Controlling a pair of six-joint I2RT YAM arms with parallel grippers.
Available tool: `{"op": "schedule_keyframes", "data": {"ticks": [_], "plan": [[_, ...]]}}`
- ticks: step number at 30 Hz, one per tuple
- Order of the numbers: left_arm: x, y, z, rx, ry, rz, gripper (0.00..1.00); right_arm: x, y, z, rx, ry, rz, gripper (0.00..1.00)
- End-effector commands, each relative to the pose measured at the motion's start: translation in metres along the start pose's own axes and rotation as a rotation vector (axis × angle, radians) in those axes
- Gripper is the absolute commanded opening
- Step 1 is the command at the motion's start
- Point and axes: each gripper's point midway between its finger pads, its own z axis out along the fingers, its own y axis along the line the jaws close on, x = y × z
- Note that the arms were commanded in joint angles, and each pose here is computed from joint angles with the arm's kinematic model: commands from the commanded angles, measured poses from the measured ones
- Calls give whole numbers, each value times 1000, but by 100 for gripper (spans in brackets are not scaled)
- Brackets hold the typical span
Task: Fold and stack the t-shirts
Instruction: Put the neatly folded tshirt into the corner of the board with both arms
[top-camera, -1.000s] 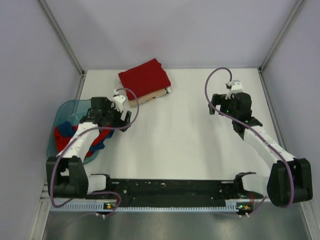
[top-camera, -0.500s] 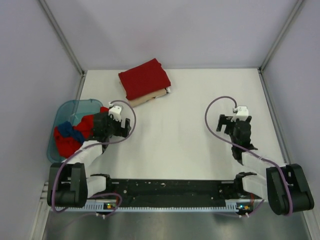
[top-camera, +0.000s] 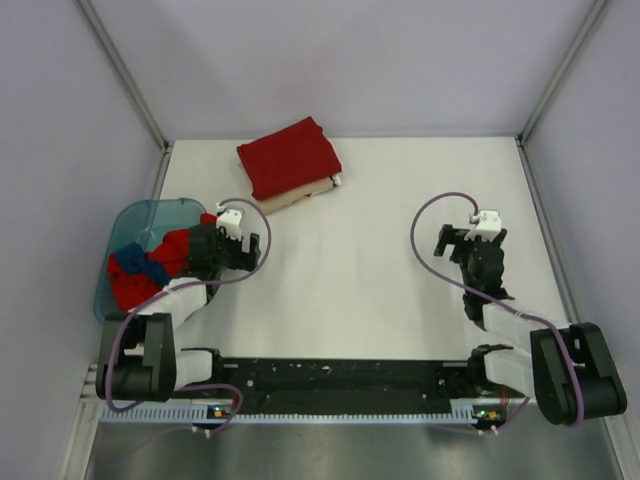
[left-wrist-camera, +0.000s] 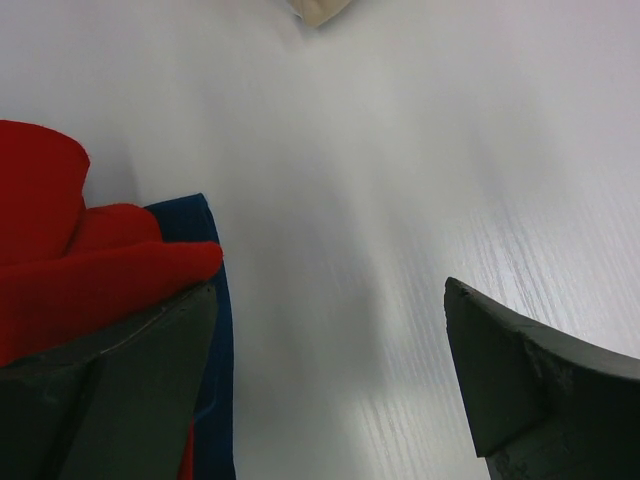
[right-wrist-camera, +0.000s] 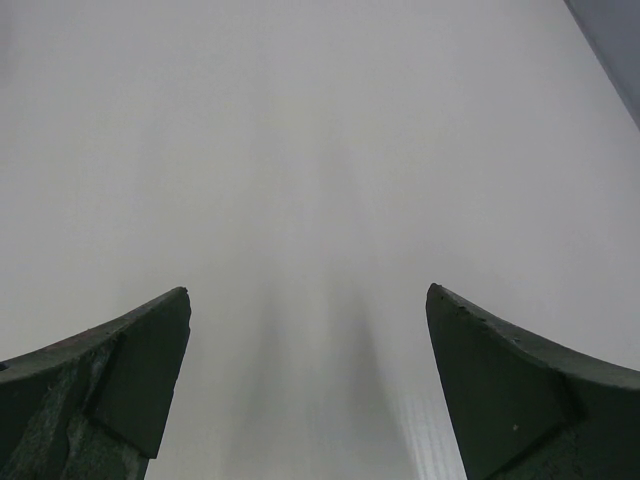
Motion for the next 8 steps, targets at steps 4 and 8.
{"op": "schedule_keyframes", "data": {"ticks": [4,8], "plan": [[-26,8,3,-24,-67,19,99,-21,-3,6,18,-68,11,99],[-25,14,3,-61,-59,3,99,-21,-4,7,21,-62,13,99]]}}
